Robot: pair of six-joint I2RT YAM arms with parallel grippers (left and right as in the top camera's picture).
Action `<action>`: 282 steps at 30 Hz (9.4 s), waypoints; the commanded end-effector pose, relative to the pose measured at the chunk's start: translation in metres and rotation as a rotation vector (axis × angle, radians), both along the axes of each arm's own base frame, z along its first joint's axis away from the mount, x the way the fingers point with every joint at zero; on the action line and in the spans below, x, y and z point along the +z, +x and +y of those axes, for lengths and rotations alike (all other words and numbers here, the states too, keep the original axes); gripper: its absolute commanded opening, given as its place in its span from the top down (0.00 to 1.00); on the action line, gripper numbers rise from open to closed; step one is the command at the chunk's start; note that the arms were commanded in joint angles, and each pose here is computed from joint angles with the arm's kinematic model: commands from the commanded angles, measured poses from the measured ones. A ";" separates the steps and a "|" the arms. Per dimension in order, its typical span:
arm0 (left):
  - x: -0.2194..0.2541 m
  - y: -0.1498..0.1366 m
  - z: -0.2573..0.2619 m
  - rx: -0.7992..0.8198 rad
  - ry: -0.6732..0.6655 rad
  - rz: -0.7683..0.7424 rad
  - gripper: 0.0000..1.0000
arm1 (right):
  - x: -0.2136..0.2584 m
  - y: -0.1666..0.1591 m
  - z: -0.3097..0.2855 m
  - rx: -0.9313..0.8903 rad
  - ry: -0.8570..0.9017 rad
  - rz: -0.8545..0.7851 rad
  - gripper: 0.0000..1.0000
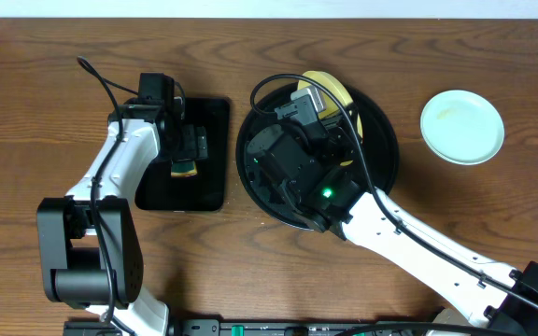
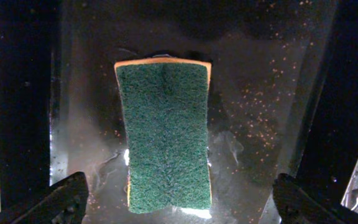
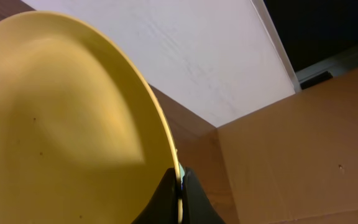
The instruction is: Clean dirty plates on tray and stack at the side
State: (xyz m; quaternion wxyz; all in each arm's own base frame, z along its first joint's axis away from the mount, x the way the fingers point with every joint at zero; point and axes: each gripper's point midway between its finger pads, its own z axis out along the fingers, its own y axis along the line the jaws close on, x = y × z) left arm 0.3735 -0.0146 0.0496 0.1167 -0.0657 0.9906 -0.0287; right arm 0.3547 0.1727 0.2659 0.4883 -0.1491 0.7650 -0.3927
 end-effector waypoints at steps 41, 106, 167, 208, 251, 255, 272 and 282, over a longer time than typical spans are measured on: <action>-0.002 -0.002 0.001 -0.007 0.007 0.008 0.04 | -0.080 0.058 -0.364 -0.456 1.088 0.025 0.99; -0.002 -0.002 0.001 -0.007 0.007 0.008 0.04 | -0.151 0.057 -0.113 0.187 1.063 0.723 0.01; -0.002 -0.002 0.001 -0.007 0.007 0.008 0.04 | -0.108 -0.110 -0.147 0.450 0.820 -0.289 0.01; 0.320 -0.121 -0.003 -0.027 -0.025 -1.008 0.03 | -0.108 -0.110 -0.147 0.450 0.820 -0.289 0.01; 0.122 -0.128 -0.005 0.142 -0.268 -1.294 0.03 | -0.108 -0.110 -0.147 0.450 0.820 -0.289 0.01; 0.088 -0.130 -0.005 0.156 -0.245 -1.157 0.03 | -0.108 -0.110 -0.147 0.450 0.820 -0.289 0.01; 0.089 -0.130 -0.004 0.145 -0.229 -1.162 0.03 | -0.108 -0.110 -0.147 0.450 0.820 -0.289 0.01; 0.089 -0.130 -0.004 0.146 -0.229 -1.162 0.03 | -0.108 -0.110 -0.147 0.450 0.820 -0.289 0.01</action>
